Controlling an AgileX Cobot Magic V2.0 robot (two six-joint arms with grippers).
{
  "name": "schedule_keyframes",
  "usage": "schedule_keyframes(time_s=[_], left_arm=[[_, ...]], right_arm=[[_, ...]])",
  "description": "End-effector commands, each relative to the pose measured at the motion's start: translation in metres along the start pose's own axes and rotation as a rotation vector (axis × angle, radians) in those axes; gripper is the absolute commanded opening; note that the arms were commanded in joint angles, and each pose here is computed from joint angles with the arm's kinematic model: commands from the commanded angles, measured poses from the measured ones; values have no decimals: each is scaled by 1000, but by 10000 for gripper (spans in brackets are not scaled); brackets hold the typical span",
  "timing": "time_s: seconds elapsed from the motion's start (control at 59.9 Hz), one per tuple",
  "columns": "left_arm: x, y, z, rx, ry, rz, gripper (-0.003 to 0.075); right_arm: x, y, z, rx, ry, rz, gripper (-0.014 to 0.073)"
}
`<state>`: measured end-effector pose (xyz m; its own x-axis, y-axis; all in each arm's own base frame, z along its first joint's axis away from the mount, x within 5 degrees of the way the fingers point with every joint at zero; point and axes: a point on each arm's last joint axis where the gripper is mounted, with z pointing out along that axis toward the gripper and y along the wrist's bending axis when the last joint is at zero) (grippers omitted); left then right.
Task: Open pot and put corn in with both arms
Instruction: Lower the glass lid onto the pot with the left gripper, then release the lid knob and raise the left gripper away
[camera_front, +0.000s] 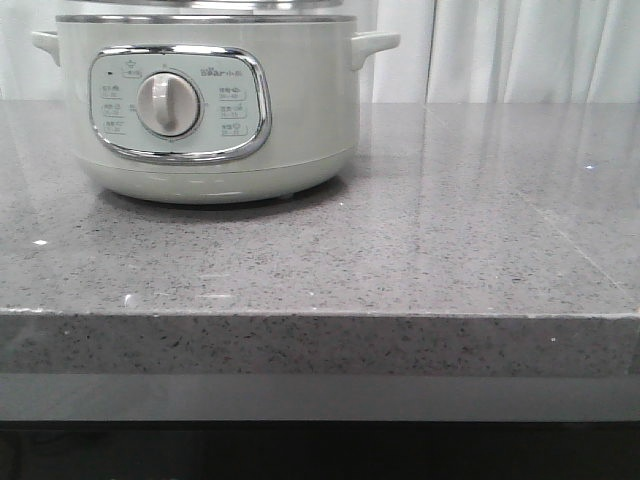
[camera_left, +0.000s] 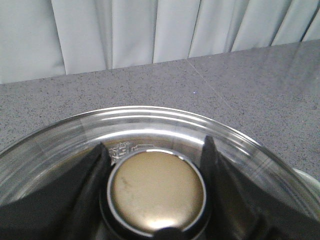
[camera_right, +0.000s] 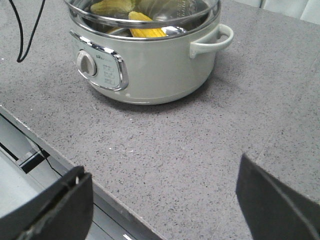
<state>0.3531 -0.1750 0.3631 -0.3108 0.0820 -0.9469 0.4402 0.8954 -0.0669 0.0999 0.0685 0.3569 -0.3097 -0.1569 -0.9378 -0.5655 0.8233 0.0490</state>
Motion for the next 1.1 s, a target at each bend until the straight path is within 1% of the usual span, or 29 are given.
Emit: schedule_keyframes(time_s=[0.0, 0.234, 0.618, 0.919, 0.969, 1.002, 1.086], left_arm=[[-42, -4, -21, 6, -244, -15, 221], [-39, -4, -19, 6, -223, -15, 221], [-32, -7, -18, 17, -137, -11, 221], [-29, -7, -17, 13, -111, 15, 223], [-29, -7, -17, 13, -105, 15, 238], [-29, -7, -17, 13, -105, 15, 267], [-29, -7, -17, 13, -105, 15, 387]], right_arm=[[-14, 0, -5, 7, -97, -9, 602], [-14, 0, -5, 7, -97, -9, 602], [-14, 0, -5, 7, -97, -9, 602], [-14, 0, -5, 7, -97, -9, 602], [-14, 0, -5, 7, -97, -9, 602], [-14, 0, -5, 7, -97, -9, 602], [-14, 0, -5, 7, -97, -9, 602]])
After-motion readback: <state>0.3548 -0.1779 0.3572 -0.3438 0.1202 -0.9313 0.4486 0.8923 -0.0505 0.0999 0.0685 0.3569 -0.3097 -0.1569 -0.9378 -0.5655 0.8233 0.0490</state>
